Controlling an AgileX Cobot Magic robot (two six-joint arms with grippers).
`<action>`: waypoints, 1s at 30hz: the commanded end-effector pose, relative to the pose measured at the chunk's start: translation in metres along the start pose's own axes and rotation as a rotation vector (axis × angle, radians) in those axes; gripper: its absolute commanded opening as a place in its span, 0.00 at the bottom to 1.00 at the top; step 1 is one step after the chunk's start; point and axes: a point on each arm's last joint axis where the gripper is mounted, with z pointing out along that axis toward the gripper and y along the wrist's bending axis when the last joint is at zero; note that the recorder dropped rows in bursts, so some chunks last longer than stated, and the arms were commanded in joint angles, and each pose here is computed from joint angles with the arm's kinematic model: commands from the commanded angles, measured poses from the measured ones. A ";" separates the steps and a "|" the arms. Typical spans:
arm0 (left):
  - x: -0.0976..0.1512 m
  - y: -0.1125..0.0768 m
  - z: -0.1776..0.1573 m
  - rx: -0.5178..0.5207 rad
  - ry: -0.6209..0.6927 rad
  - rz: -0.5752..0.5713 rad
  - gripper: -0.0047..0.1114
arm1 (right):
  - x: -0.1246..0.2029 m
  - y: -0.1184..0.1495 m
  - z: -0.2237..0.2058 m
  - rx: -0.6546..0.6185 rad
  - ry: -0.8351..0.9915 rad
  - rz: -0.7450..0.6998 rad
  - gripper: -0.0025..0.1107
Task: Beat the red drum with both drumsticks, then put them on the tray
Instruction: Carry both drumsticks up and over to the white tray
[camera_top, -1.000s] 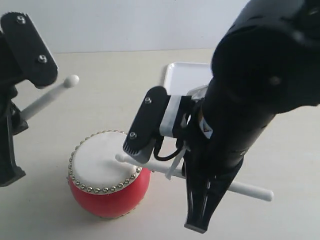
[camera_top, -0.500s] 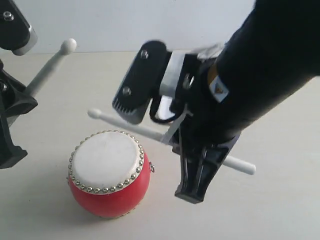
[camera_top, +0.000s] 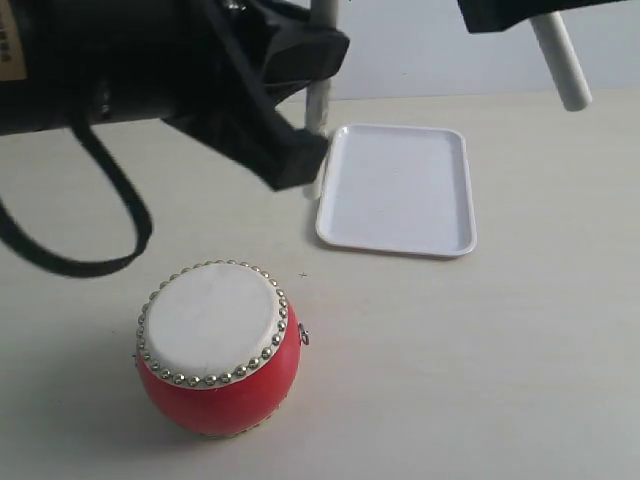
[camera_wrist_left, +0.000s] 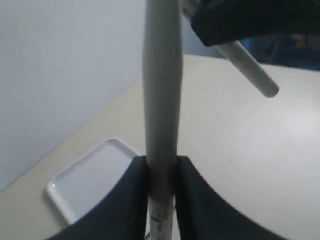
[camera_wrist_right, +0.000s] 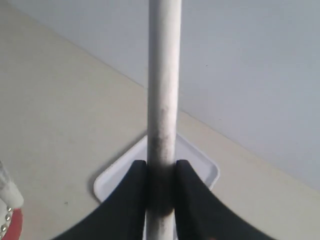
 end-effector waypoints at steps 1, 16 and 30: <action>0.003 0.027 0.026 -0.030 -0.121 -0.324 0.04 | -0.005 -0.004 0.004 0.083 -0.063 0.027 0.02; 0.026 0.074 0.089 -0.155 -0.007 -0.407 0.04 | 0.058 0.015 0.104 0.243 0.065 -0.046 0.02; 0.112 0.092 0.239 -0.168 0.506 -0.281 0.04 | 0.171 -0.036 0.260 0.045 0.411 0.166 0.02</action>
